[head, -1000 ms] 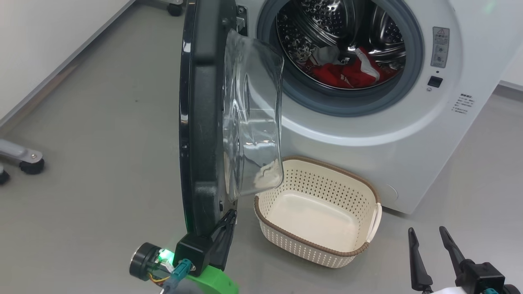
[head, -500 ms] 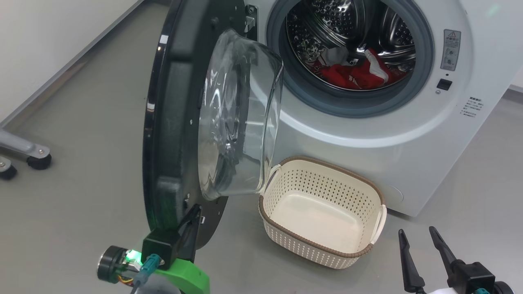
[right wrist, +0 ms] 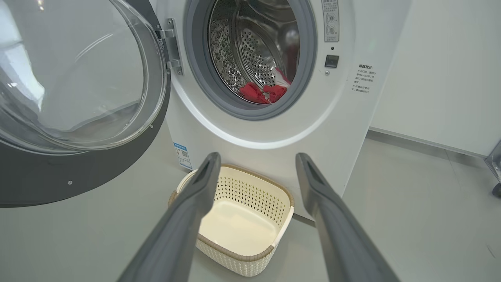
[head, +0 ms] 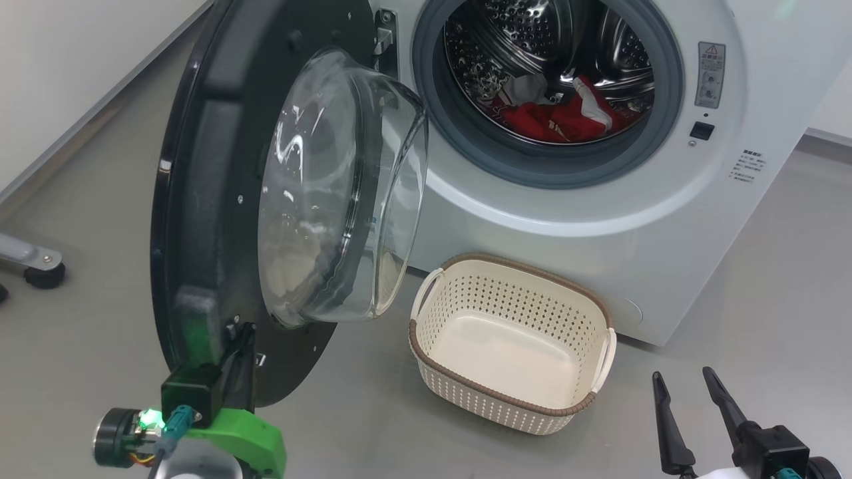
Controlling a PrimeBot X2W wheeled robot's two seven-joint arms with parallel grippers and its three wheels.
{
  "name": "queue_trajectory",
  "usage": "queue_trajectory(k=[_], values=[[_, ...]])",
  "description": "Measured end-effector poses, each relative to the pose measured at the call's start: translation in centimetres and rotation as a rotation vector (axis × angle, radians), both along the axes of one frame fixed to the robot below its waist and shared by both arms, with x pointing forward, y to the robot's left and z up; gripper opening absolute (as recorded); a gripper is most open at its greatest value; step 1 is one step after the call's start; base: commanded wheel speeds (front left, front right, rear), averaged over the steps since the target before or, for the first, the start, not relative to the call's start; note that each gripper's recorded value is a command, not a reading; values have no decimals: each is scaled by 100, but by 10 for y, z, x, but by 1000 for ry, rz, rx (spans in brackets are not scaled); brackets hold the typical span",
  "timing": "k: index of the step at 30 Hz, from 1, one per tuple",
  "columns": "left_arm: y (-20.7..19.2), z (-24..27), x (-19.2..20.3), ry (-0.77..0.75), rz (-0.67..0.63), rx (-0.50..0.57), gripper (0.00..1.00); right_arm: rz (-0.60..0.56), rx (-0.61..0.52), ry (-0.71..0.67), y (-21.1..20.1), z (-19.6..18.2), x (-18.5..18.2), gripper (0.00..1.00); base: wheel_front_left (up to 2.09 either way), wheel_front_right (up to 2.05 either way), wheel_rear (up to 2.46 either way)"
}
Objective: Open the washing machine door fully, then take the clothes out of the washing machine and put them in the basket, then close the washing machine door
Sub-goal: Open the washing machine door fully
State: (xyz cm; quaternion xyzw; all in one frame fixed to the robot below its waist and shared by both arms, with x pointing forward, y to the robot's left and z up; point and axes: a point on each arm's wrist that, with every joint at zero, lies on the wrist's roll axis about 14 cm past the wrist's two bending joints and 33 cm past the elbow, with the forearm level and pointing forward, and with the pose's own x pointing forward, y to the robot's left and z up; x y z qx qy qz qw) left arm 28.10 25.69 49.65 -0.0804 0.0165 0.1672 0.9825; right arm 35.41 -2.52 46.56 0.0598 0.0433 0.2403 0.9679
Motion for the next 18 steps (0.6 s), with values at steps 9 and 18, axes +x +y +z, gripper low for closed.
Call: queue_trajectory(k=[9,18], values=[[27,-8,-5,19,76,-3,0,-4,3,-2,-3,1,0,100,0,0,0],[54,-16,-4,51,141,4,0,-20,6,1,-8,-1,2,100,0,0,0]])
